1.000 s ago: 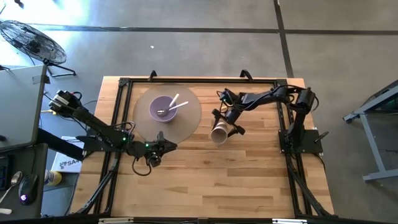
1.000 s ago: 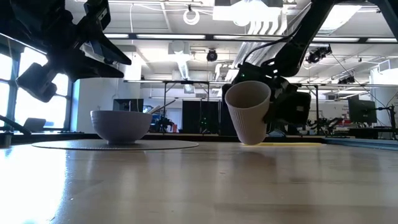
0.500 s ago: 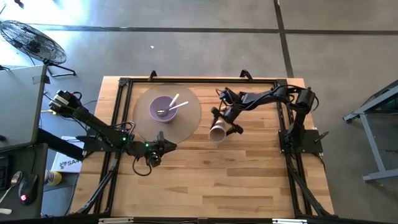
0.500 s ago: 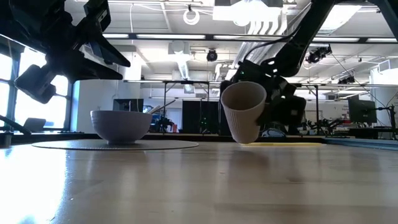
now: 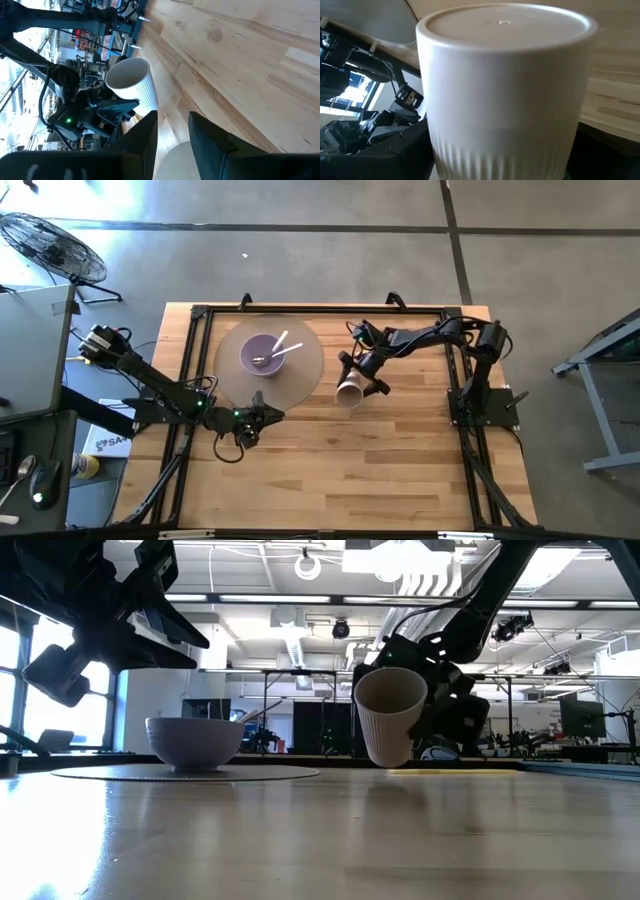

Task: Pick & Place Utensil
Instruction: Put the white cup on the brown mat to the top right of the violet bowl

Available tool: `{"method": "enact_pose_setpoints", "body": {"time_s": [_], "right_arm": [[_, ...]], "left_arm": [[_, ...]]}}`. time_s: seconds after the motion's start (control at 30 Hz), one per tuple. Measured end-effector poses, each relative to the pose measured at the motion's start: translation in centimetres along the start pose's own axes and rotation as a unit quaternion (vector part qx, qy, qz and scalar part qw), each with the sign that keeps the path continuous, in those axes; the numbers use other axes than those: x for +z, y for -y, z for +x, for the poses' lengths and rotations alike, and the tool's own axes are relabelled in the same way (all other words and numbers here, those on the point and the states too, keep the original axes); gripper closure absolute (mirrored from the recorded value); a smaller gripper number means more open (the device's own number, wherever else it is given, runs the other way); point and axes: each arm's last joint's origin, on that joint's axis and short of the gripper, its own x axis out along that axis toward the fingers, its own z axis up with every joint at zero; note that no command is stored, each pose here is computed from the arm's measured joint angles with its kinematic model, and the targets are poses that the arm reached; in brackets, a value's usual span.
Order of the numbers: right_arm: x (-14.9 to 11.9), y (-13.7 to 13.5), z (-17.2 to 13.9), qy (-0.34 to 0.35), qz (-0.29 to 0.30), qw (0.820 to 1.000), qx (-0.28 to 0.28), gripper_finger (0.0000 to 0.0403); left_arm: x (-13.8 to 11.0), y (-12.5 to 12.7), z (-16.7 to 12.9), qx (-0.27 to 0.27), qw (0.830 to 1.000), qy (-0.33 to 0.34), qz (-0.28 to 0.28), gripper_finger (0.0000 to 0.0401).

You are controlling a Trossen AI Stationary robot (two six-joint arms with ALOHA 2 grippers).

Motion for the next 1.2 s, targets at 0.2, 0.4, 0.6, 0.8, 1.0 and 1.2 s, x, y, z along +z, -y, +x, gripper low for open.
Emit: {"method": "enact_pose_setpoints", "body": {"time_s": [0.2, 0.4, 0.6, 0.8, 1.0, 1.2], "right_arm": [[-0.1, 0.1, 0.1, -0.007, -0.023, 1.0, -0.004, 0.0064], [-0.2, 0.3, 0.1, -0.034, 0.008, 0.999, -0.014, 0.0062], [-0.6, 0.5, 0.0, -0.097, 0.039, 0.994, -0.032, 0.0052], [-0.7, 1.5, -0.3, -0.144, 0.128, 0.979, -0.066, 0.0044], [-0.3, 2.0, 0.1, -0.186, 0.156, 0.967, -0.083, 0.0043], [1.6, 3.2, 1.3, -0.221, 0.17, 0.955, -0.097, 0.0043]], "left_arm": [[0.0, 0.0, 0.0, 0.0, 1.0, 0.0, 0.0, 0.0295], [0.0, 0.0, 0.0, 0.0, 1.0, 0.0, 0.0, 0.0295], [0.0, 0.0, 0.0, 0.0, 1.0, 0.0, 0.0, 0.0295], [0.0, 0.0, 0.0, 0.0, 1.0, 0.0, 0.0, 0.0295], [0.0, 0.0, 0.0, 0.0, 1.0, 0.0, 0.0, 0.0295], [0.0, 0.0, 0.0, 0.0, 1.0, 0.0, 0.0, 0.0295]]}}
